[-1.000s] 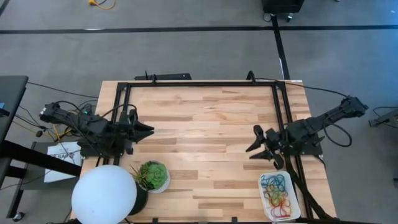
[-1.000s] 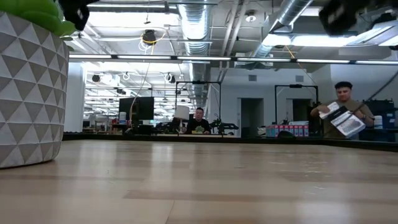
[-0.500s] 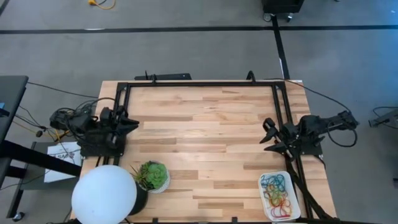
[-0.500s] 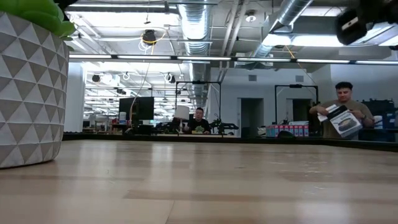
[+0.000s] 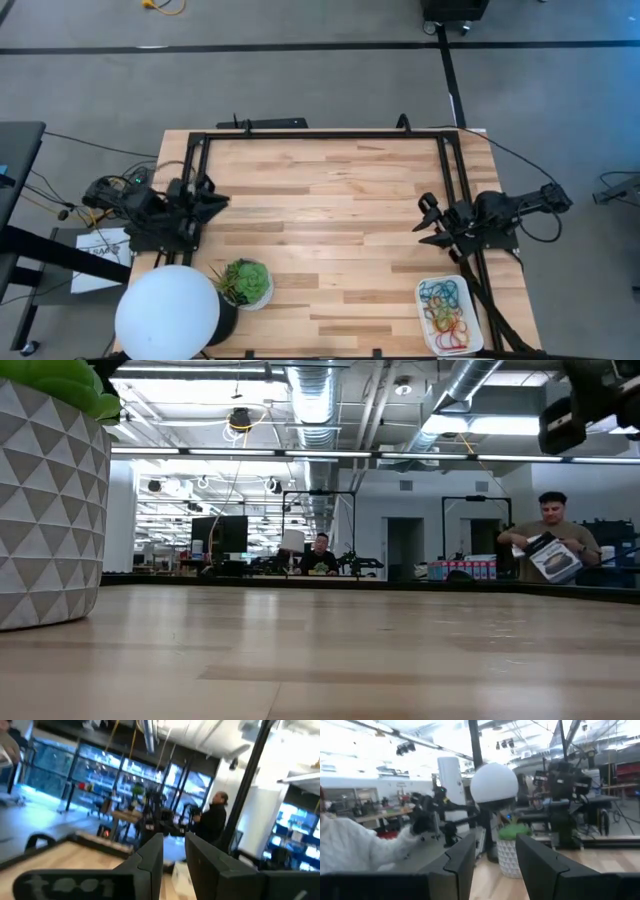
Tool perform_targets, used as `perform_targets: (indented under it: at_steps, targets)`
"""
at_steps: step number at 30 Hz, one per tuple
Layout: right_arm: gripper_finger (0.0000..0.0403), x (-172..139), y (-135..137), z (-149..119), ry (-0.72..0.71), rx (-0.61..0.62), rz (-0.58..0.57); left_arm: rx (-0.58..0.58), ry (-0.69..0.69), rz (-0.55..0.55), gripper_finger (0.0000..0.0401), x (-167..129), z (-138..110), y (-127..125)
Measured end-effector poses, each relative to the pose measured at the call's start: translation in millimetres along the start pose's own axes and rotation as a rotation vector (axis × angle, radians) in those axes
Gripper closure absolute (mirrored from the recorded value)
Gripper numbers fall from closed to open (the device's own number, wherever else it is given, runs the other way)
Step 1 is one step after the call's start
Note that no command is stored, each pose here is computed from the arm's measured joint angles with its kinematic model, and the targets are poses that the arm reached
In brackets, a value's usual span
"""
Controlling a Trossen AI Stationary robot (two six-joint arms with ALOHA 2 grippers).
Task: Pick and place items into bin
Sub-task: Return to Home Position
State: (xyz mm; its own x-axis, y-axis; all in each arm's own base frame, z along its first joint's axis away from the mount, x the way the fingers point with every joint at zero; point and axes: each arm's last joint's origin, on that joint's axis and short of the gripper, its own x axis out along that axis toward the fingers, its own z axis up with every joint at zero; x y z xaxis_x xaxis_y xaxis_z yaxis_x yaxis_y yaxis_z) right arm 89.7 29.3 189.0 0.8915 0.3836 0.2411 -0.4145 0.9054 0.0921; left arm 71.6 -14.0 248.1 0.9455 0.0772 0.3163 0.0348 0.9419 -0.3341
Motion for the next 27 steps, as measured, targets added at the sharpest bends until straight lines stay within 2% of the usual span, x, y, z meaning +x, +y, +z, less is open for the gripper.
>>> perform_targets:
  at_steps: [12, 16, 21, 27]
  targets:
    - [0.0268, 0.0, -2.0, -2.5, 0.023, -0.022, -0.033, -0.05, 0.091, 0.018, 0.033, -0.8, -60.3, 13.3]
    - [0.0266, 0.0, -2.0, -2.7, 0.024, -0.021, -0.033, -0.062, 0.138, 0.03, 0.033, -1.4, -65.0, 14.6]
    - [0.0269, 0.0, -2.0, -2.7, 0.024, -0.021, -0.033, -0.015, 0.239, 0.063, 0.033, -3.5, -75.2, 17.8]
    - [0.027, 0.0, -2.1, -3.1, 0.026, -0.021, -0.033, -0.006, 0.267, 0.063, 0.033, -2.6, -77.8, 17.7]
